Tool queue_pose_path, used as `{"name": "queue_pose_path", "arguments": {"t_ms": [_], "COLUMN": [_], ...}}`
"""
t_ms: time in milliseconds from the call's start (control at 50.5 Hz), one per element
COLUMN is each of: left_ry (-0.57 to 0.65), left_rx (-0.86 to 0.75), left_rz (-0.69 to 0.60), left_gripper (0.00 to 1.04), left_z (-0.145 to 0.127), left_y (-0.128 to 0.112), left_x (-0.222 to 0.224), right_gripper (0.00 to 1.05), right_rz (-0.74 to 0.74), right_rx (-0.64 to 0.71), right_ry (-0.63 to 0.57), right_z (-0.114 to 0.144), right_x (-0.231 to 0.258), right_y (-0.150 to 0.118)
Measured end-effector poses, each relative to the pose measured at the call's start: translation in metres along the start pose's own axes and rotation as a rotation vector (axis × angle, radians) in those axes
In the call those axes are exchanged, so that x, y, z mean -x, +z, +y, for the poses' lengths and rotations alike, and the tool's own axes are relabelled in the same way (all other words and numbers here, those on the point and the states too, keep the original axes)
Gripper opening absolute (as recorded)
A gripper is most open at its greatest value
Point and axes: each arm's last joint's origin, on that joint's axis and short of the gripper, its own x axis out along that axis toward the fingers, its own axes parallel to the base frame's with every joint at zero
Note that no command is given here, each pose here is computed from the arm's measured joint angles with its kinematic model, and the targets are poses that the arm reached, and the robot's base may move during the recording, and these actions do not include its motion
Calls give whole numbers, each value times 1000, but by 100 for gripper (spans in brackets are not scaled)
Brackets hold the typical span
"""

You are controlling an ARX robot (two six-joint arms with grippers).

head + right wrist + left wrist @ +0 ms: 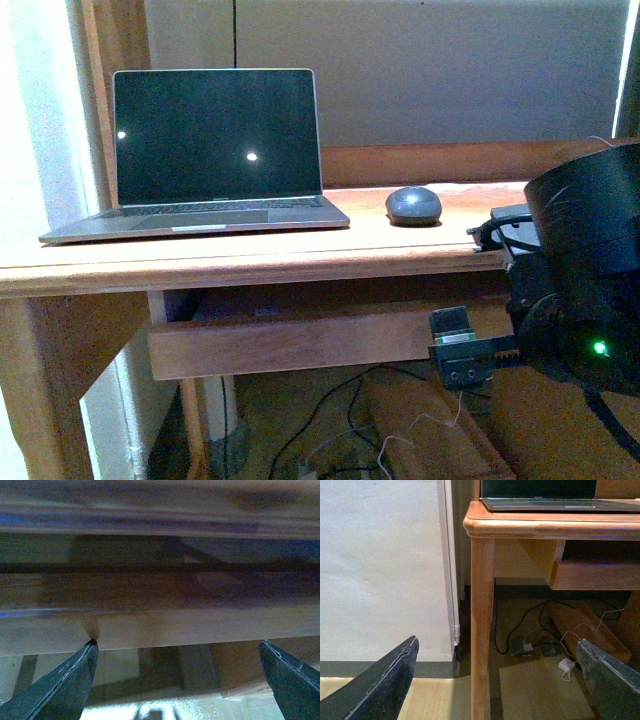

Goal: Place mouse

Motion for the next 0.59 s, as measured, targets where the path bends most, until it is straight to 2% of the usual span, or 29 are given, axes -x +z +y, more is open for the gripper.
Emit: {"name": "queue_pose_path", "arguments": {"t_ms": [138, 336, 455, 594], "left_ry": [0, 0, 0, 0], "left_rx": [0, 0, 0, 0], "left_rz": [0, 0, 0, 0], "left_gripper": [97, 97, 97, 97], "left_z": [0, 0, 0, 0], "left_y": [0, 0, 0, 0], "left_x": [0, 0, 0, 0], "right_gripper": [97, 97, 97, 97], "right_rz": [-16, -90, -66, -66], "right_rx": [-34, -127, -148, -164], "right_ry": [23, 43, 18, -1], "right_z": [-3, -45, -77, -95], "right_x": [7, 77, 129, 173], "right_y": [3, 3, -27, -55]}}
